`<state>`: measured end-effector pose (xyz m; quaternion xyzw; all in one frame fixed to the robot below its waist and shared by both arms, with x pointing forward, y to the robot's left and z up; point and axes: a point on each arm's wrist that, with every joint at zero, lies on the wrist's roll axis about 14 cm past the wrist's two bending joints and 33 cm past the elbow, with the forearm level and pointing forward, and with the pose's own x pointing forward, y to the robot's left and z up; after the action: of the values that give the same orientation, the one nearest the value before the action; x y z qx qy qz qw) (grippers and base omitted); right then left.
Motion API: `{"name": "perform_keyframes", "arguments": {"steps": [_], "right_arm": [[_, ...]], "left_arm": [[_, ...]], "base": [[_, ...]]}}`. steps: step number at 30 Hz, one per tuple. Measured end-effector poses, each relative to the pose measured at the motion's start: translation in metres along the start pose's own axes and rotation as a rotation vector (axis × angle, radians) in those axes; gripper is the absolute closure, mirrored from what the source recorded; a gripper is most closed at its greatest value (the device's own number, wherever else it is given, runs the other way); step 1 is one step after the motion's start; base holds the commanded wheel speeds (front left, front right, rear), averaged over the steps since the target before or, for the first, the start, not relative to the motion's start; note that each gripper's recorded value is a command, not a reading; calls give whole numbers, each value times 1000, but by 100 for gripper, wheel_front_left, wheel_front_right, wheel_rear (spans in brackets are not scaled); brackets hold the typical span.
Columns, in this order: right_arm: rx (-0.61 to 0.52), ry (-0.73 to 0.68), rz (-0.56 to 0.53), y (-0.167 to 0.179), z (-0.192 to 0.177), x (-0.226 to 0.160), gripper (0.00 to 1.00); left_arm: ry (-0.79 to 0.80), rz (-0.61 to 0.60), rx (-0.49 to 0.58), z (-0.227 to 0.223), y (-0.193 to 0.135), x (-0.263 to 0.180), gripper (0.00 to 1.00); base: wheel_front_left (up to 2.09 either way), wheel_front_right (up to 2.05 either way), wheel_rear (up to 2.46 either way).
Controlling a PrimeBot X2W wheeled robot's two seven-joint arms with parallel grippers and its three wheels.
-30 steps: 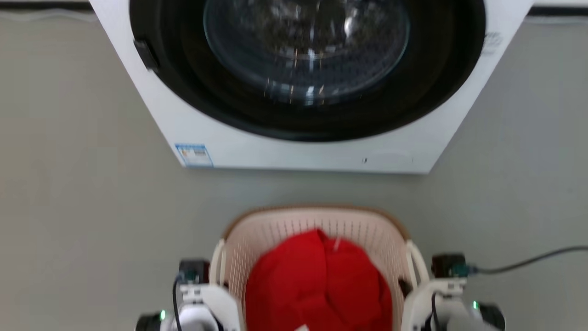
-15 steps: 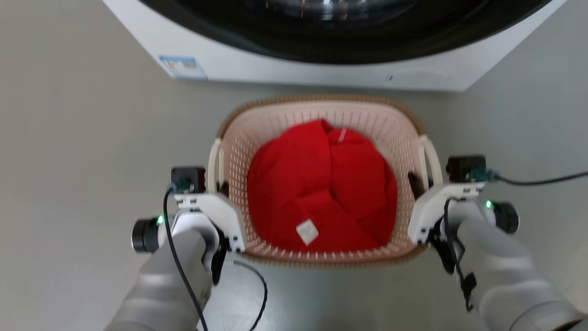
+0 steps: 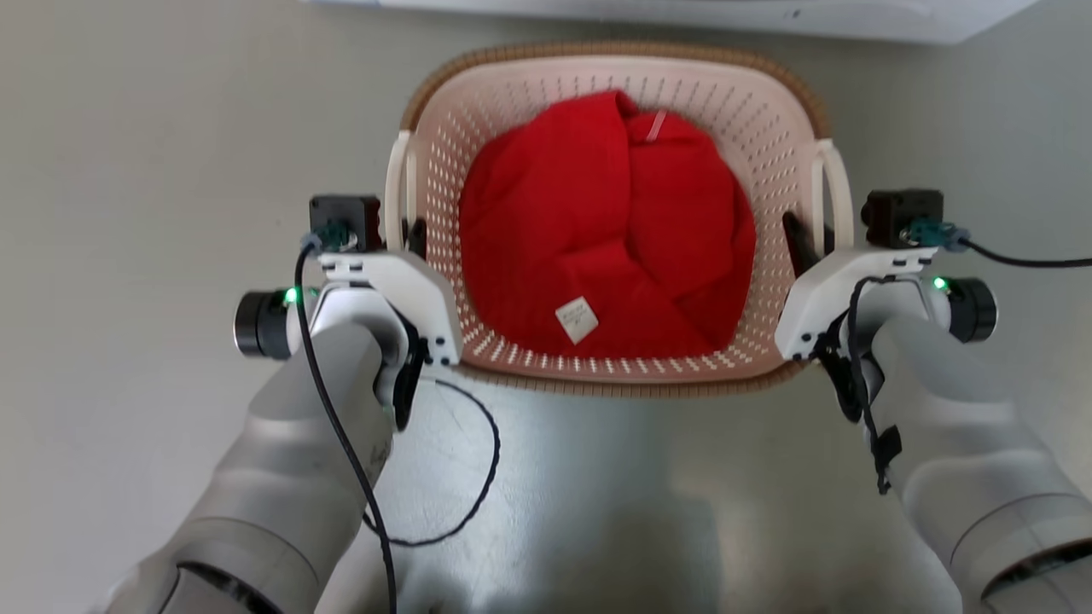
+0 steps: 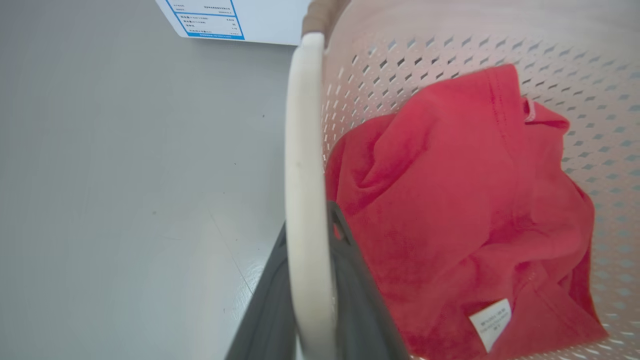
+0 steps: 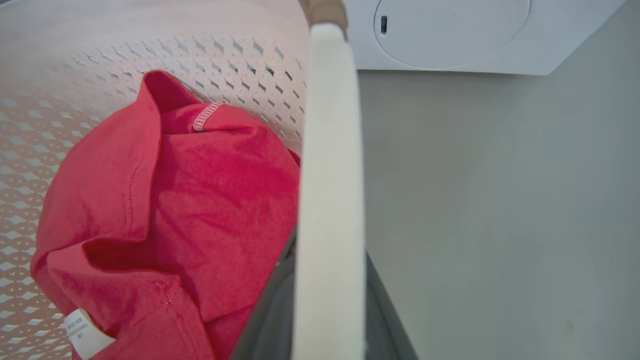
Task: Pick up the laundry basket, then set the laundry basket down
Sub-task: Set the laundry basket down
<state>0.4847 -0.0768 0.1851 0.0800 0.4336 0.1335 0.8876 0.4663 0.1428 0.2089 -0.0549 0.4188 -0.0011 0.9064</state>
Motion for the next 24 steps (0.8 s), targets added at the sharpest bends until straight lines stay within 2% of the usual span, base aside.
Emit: {"name": "perform_keyframes", "arguments": {"steps": [12, 24], "right_arm": [[-14, 62, -22, -15, -32, 32, 100], [-17, 59, -22, -18, -33, 56, 100]], "left_arm": [[51, 4, 25, -24, 4, 32, 100], [45, 16, 33, -24, 11, 48, 100]], "base": [[0, 0, 0], [0, 0, 0]]}}
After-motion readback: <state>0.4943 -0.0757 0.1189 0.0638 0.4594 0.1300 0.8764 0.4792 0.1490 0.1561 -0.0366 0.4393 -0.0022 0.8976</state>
